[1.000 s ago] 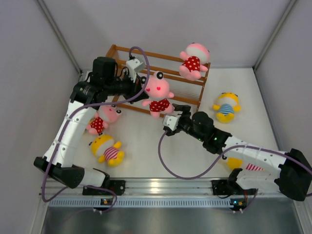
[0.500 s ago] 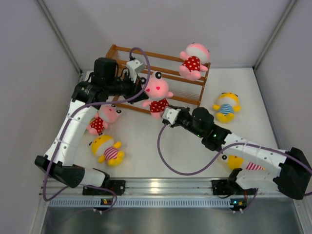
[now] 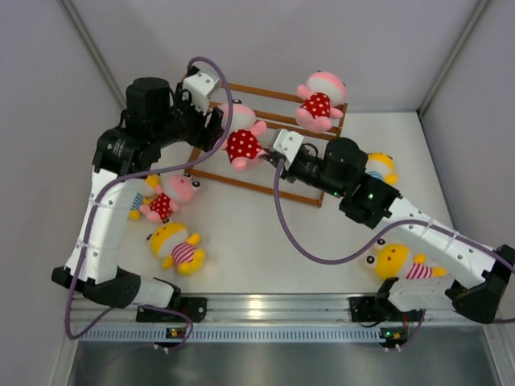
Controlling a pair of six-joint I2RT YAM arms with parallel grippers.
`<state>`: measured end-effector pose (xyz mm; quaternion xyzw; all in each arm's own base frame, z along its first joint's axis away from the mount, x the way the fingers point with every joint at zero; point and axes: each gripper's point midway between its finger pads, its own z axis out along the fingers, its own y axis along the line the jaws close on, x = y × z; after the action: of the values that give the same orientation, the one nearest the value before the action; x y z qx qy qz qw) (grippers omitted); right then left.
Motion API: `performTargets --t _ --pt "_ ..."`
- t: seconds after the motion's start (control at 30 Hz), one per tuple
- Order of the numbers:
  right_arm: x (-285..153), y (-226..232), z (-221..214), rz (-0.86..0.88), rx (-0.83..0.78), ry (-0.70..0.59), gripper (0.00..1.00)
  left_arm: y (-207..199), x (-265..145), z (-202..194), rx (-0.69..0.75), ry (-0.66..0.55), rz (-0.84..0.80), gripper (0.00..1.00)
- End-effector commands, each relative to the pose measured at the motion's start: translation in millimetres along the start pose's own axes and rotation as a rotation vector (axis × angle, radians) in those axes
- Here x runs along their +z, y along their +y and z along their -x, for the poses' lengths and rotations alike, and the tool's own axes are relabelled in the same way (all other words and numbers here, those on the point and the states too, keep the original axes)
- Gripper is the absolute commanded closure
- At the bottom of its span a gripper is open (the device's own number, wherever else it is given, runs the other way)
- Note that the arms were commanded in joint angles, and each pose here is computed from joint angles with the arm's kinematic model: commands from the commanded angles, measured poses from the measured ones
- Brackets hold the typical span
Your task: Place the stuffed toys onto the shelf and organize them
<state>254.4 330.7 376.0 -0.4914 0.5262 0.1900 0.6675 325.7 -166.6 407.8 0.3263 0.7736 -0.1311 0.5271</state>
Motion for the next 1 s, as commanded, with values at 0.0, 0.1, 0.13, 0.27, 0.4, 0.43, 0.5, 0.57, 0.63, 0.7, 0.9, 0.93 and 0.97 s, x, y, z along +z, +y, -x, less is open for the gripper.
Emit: performTargets --t 0.0,0.1,0.13,0.27,0.4,0.43,0.5,0.57,0.63,0.7,0.9,0.93,0.97 --pt "11.4 -10.2 40.3 0.006 0.063 -0.064 1.0 22.8 -20.7 32.4 0.063 -0.076 0.119 0.31" --pt "30.6 -33.4 49.5 -0.059 0.045 -0.03 1.0 37.5 -19.1 50.9 0.103 -0.124 0.18 0.3" --pt "44.8 -40.4 37.5 -0.094 0.033 0.019 1.0 42.5 -15.6 53.6 0.126 -0.131 0.198 0.29" --pt "64.4 -87.5 51.1 -0.233 0.06 0.058 1.0 62.2 19.8 55.1 0.163 -0.128 0.253 0.29" --pt "78.7 -116.6 41.1 -0.307 0.153 0.088 1.0 77.6 72.7 46.5 0.159 -0.091 0.26 0.29" --pt "80.9 -122.1 35.4 -0.342 0.16 0.104 1.0 80.2 80.0 45.8 0.15 -0.091 0.261 0.29" --pt "82.1 -126.8 31.1 -0.375 0.172 0.112 1.0 87.0 99.0 42.9 0.129 -0.091 0.259 0.3" --pt "80.3 -134.2 21.7 -0.432 0.202 0.138 1.0 93.9 106.7 48.5 0.099 -0.118 0.268 0.3" --pt "77.2 -140.9 15.4 -0.485 0.217 0.158 1.0 99.6 117.7 48.7 0.076 -0.127 0.267 0.3" --pt "77.1 -142.6 8.7 -0.507 0.224 0.174 1.0 103.2 125.0 50.2 0.066 -0.132 0.265 0.3" --pt "70.4 -152.7 -13.7 -0.643 0.298 0.24 1.0 110.8 133.8 47.6 0.043 -0.129 0.286 0.13" --pt "70.8 -152.8 -17.5 -0.655 0.307 0.247 1.0 111.8 133.8 46.7 0.042 -0.127 0.288 0.12" --pt "70.8 -151.8 -20.5 -0.663 0.314 0.254 1.0 112.3 133.9 45.7 0.041 -0.125 0.289 0.1"
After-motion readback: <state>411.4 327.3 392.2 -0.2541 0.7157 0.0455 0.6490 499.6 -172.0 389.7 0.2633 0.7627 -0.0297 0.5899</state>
